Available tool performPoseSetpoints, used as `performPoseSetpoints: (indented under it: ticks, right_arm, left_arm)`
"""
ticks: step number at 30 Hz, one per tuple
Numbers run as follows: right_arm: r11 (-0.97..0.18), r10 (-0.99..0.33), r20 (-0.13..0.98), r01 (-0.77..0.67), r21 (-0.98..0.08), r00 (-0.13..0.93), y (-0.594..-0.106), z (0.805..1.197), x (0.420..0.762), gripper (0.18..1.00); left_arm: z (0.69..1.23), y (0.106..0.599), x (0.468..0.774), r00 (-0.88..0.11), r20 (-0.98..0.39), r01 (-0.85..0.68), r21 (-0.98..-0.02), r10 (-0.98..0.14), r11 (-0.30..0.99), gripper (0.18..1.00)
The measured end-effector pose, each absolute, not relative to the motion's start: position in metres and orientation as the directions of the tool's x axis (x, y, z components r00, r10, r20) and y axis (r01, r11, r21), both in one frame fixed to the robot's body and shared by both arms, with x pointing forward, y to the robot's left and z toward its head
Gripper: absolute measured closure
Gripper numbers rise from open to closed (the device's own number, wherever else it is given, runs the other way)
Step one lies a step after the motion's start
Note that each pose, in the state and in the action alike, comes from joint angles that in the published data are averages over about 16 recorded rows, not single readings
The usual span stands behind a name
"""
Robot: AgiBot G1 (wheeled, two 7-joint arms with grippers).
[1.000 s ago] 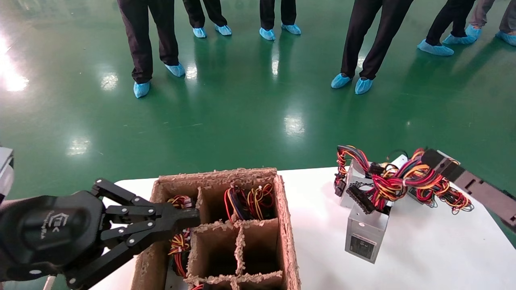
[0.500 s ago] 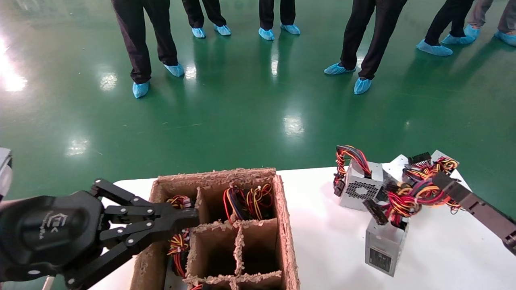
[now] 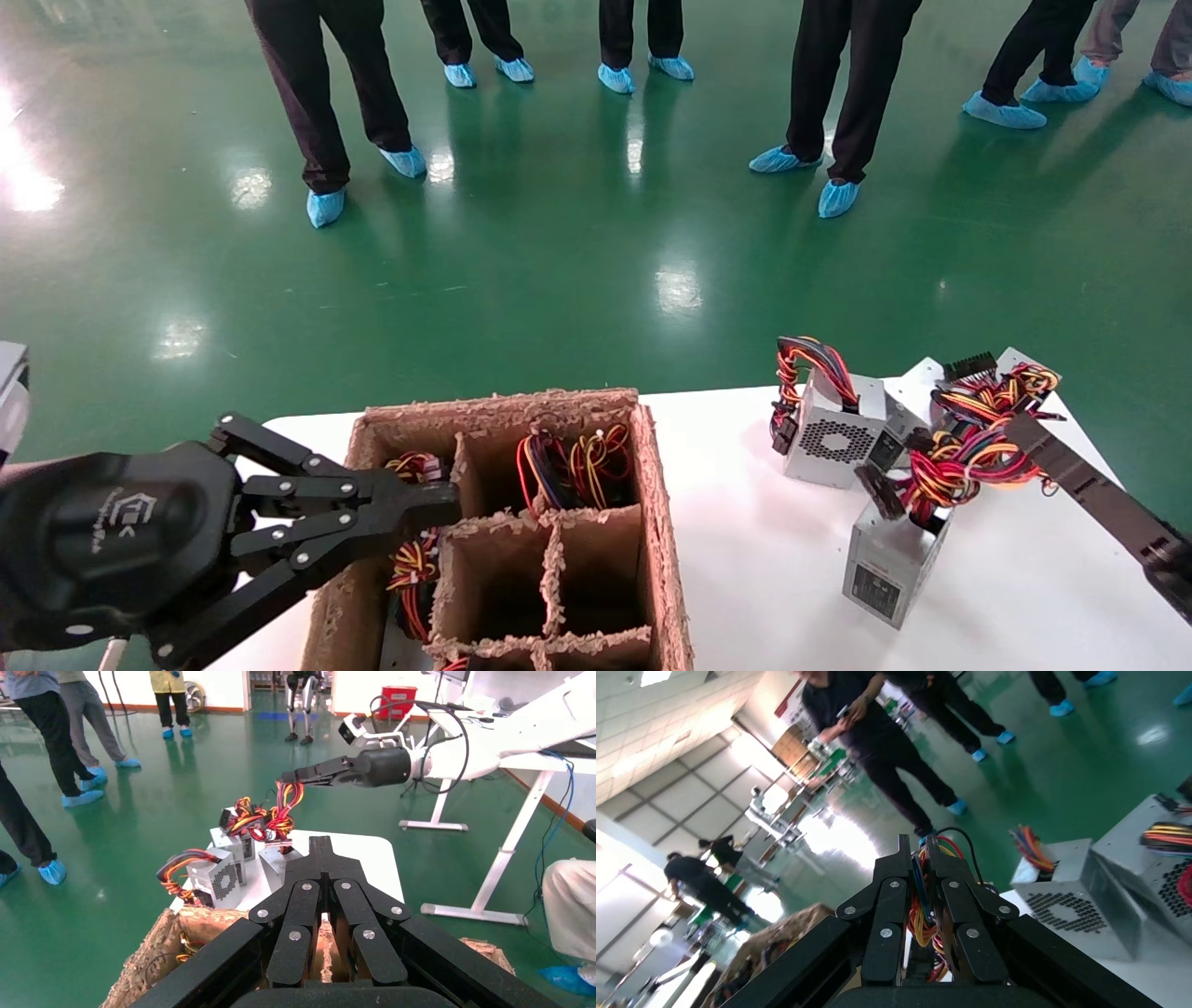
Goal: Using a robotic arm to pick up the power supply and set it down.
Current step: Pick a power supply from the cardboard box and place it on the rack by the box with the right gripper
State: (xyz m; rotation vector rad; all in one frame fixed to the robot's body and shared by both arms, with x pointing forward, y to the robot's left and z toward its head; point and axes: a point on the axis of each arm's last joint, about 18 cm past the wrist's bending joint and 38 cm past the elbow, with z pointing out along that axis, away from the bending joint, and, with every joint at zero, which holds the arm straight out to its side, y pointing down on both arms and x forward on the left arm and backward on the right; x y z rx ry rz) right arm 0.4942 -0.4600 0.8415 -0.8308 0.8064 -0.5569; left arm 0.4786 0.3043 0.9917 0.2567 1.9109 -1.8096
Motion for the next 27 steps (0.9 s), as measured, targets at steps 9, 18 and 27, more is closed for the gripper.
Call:
performPoseSetpoints:
  ticks: [9,18,27]
  right_arm:
    - [0.592,-0.718,-0.43,0.154,-0.791,0.547,-0.458,0.834,0.514,0.966]
    - [0.607,-0.718,-0.445,0.17,-0.776,0.535,-0.452,0.83,0.534,0.966]
    - [0.62,-0.716,-0.451,0.187,-0.762,0.533,-0.45,0.831,0.55,0.966]
  left_arm:
    - [0.992,0.304,0.479,-0.861,-0.47,0.458,-0.883,-0.195,0.102,0.993]
    - [0.992,0.304,0.479,-0.861,-0.47,0.458,-0.883,-0.195,0.102,0.993]
    - [0.992,0.304,0.479,-0.861,-0.47,0.458,-0.883,-0.195,0.102,0.993]
